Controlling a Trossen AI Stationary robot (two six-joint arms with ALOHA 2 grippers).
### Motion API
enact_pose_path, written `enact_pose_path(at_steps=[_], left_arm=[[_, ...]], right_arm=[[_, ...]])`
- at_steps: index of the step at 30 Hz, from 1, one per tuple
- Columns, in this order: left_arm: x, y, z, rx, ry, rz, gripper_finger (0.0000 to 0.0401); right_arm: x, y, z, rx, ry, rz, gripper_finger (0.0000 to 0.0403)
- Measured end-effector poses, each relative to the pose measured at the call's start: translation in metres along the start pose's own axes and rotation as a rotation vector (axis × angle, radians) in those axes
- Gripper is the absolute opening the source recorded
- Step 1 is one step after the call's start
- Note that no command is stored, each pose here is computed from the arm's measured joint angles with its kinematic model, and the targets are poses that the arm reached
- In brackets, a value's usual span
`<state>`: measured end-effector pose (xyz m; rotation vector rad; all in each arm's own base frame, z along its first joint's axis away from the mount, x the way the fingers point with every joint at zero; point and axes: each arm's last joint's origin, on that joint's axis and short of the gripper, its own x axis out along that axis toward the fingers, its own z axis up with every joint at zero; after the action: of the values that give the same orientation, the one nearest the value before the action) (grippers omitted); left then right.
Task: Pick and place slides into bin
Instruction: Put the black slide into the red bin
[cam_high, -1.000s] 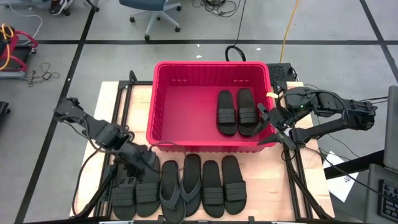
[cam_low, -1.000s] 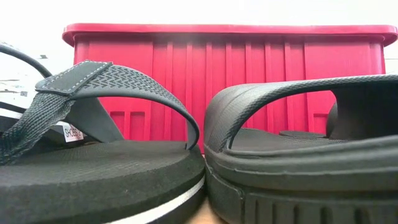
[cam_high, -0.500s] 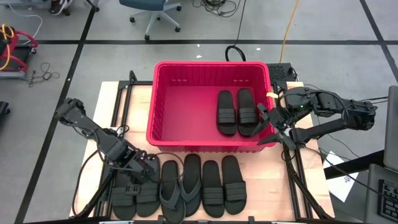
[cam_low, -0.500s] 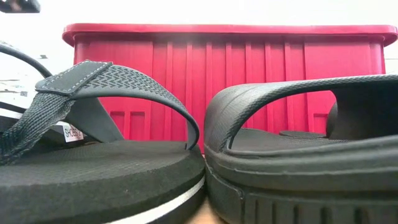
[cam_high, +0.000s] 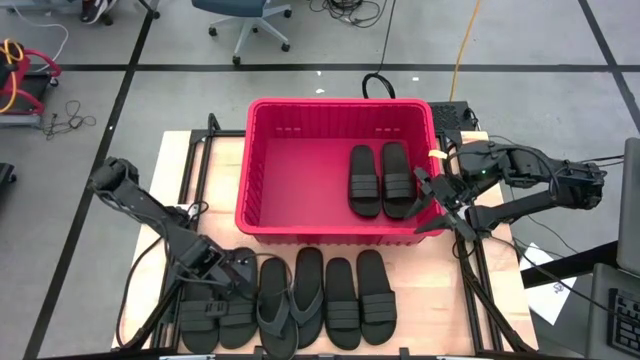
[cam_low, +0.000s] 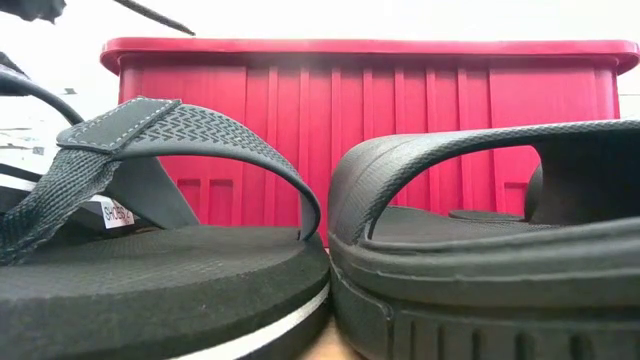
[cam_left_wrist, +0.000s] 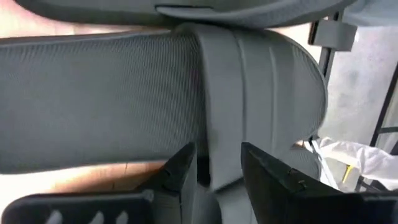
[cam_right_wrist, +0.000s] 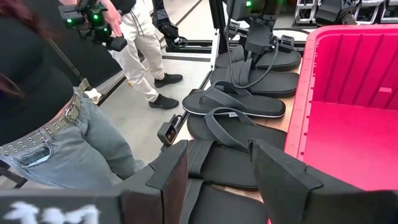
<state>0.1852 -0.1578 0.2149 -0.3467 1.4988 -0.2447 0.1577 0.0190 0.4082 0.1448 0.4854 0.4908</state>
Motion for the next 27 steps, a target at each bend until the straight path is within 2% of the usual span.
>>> enact_pose_path(at_steps=[11,15,21,27], left_arm=[[0.022,0.008,-0.003,-0.021,-0.006,-0.097,0.0122],[0.024,0.01,-0.004,-0.045,0.003,-0.101,0.0122],[0.023,0.002,0.002,0.008,-0.03,-0.203,0.0122],[0.024,0.001,0.003,-0.003,-0.039,-0.211,0.0122]], right_arm=[[0.0,0.0,0.0,0.002,0.005,-0.001,0.0164],[0.0,0.0,-0.001,0.003,0.007,-0.001,0.0164],[0.0,0.0,-0.001,0.003,0.007,-0.001,0.0164],[0.0,0.0,-0.001,0.003,0.007,-0.001,0.0164]])
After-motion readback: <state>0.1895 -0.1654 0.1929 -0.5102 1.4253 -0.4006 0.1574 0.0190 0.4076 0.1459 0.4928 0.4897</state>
